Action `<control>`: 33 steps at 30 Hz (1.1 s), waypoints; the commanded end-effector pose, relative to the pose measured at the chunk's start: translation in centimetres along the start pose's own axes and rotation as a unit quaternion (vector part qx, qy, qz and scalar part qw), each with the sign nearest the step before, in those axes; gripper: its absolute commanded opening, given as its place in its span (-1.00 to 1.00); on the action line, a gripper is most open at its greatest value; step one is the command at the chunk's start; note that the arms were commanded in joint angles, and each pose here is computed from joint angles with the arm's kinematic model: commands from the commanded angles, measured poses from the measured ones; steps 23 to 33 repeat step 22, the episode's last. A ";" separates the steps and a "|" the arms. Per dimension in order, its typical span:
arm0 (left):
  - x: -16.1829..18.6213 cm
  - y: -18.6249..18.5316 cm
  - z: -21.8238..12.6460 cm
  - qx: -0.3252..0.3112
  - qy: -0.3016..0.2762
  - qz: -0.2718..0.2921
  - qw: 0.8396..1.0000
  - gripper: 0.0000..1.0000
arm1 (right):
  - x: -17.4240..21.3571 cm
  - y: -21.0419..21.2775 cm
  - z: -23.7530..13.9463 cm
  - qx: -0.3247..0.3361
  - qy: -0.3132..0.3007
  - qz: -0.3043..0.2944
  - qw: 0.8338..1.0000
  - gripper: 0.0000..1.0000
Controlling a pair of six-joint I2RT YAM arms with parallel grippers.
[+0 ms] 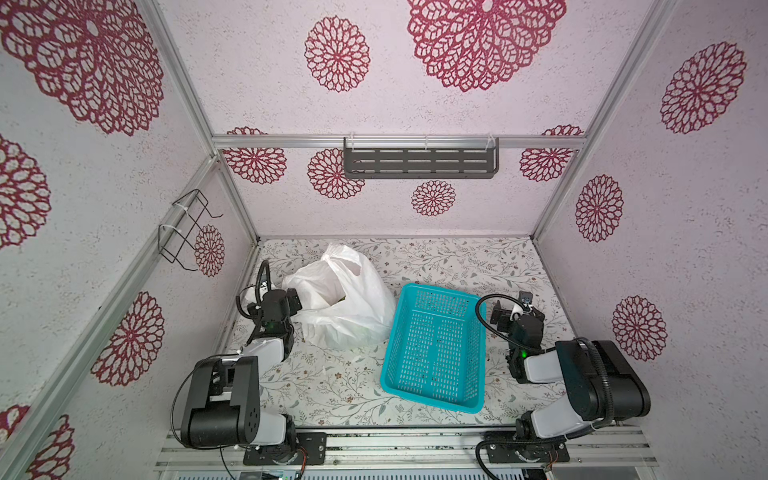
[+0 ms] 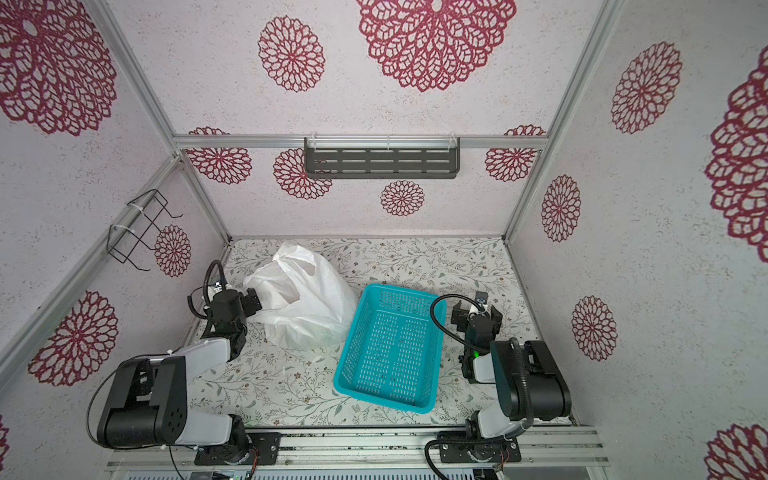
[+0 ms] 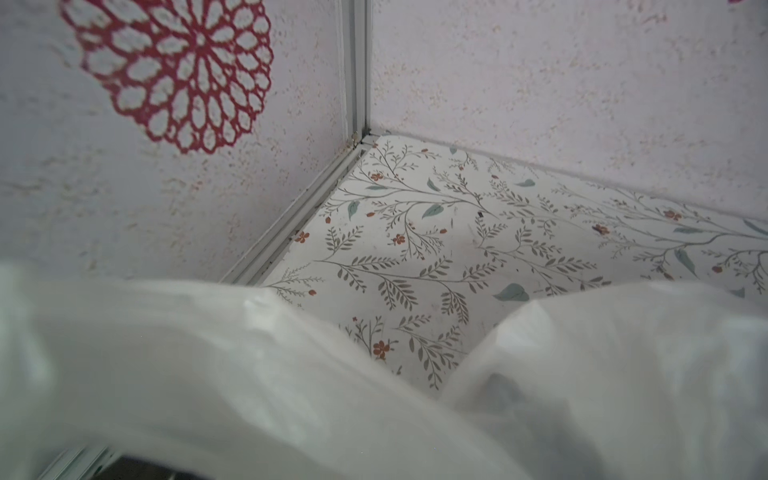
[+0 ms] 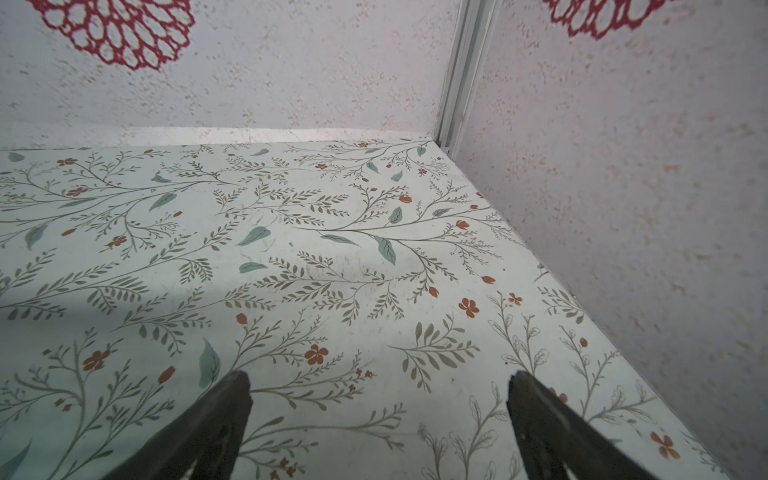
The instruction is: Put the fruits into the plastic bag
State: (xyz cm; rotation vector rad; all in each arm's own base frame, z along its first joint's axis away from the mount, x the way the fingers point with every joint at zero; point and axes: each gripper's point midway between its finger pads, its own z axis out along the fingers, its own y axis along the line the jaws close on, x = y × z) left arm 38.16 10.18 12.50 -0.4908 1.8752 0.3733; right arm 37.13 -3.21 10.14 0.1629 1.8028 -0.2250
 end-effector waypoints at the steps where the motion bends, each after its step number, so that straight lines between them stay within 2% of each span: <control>1: -0.8 1.9 -0.3 -0.012 -0.077 -0.052 0.996 0.95 | -1.4 0.3 -0.1 -0.007 -0.029 0.013 0.999 0.98; 3: -0.6 0.2 0.2 0.017 -0.101 -0.023 0.994 0.95 | -1.4 0.4 0.0 -0.008 -0.028 0.013 0.999 0.98; 4: -0.1 -0.3 0.6 0.010 -0.067 -0.008 0.998 0.95 | -1.3 0.3 0.0 -0.008 -0.026 0.013 1.000 0.98; 5: 0.2 -0.3 0.7 0.010 -0.044 -0.008 0.999 0.95 | -1.4 0.3 0.0 -0.007 -0.027 0.014 1.000 0.98; 7: -0.3 -0.2 0.7 0.009 -0.073 -0.009 0.997 0.95 | -1.4 0.3 0.0 -0.008 -0.027 0.014 1.000 0.98; 11: 0.0 -0.2 0.9 0.005 -0.058 -0.005 0.998 0.95 | -1.3 0.3 0.0 -0.008 -0.026 0.014 1.000 0.98; 33: -0.1 -0.2 0.9 0.008 -0.063 -0.009 0.998 0.95 | -1.3 0.2 0.2 -0.019 -0.024 0.020 0.999 0.98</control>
